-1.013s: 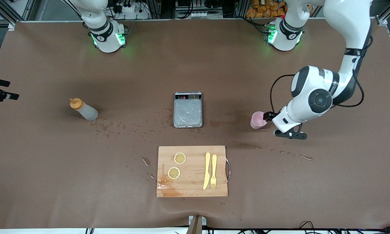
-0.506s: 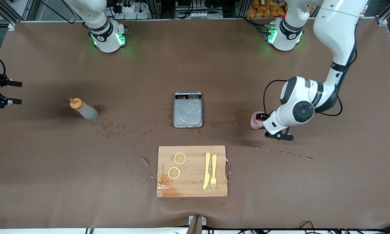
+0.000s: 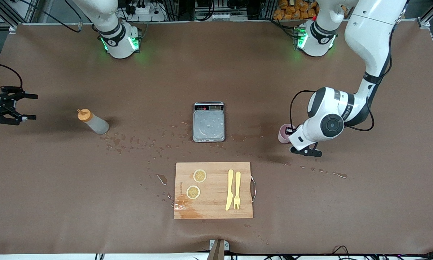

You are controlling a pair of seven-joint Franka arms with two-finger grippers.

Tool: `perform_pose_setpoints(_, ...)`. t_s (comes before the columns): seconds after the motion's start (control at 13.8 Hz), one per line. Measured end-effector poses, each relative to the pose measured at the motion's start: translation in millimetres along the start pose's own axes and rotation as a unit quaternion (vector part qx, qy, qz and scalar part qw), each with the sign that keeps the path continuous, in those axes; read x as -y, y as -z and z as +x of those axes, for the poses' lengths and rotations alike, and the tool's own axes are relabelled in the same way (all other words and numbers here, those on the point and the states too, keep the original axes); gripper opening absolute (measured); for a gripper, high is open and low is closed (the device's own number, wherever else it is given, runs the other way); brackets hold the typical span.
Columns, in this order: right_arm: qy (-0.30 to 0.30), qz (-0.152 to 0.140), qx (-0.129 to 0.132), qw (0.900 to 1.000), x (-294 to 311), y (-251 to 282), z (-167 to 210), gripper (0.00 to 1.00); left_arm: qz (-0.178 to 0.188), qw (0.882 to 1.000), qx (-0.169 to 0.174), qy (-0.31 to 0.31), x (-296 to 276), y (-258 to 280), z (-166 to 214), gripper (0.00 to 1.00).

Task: Add sauce to pink cup with both arms
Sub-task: 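Grasp the pink cup with the left gripper while the right gripper grasps the bottle, then carry the cup onto the scale with the left gripper while the right inverts the bottle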

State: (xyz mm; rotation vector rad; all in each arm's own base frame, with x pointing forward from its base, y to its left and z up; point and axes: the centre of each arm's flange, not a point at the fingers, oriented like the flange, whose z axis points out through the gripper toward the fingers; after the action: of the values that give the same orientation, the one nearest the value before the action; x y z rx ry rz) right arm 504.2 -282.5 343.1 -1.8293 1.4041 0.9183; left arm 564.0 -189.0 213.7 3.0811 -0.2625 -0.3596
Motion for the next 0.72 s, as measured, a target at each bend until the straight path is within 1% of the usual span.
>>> perform_pose_setpoints(0.07,-0.007,0.005,0.008,1.000,-3,-7,9,1.00,-0.001,1.000,-0.005,0.003,0,2,1,0.21)
perform_pose_setpoints(0.14,-0.013,0.009,0.018,1.000,-6,-14,16,1.00,-0.004,1.000,-0.013,0.010,0,6,4,0.09)
perform_pose_setpoints(0.22,-0.019,0.014,0.027,0.999,-9,-19,22,1.00,-0.008,1.000,-0.022,0.021,0,14,6,0.03)
perform_pose_setpoints(0.36,-0.031,0.032,0.040,0.998,-14,-26,35,1.00,-0.016,0.998,-0.039,0.043,-3,34,8,0.04)
perform_pose_setpoints(0.51,-0.046,0.052,0.042,0.997,-19,-35,53,1.00,-0.028,0.996,-0.052,0.074,-25,51,7,0.04)
perform_pose_setpoints(0.58,-0.056,0.057,0.040,0.996,-23,-43,64,1.00,-0.037,0.993,-0.058,0.095,-45,61,6,0.04)
perform_pose_setpoints(0.72,-0.078,0.056,0.044,0.994,-31,-65,86,1.00,-0.059,0.989,-0.066,0.123,-100,78,-3,0.04)
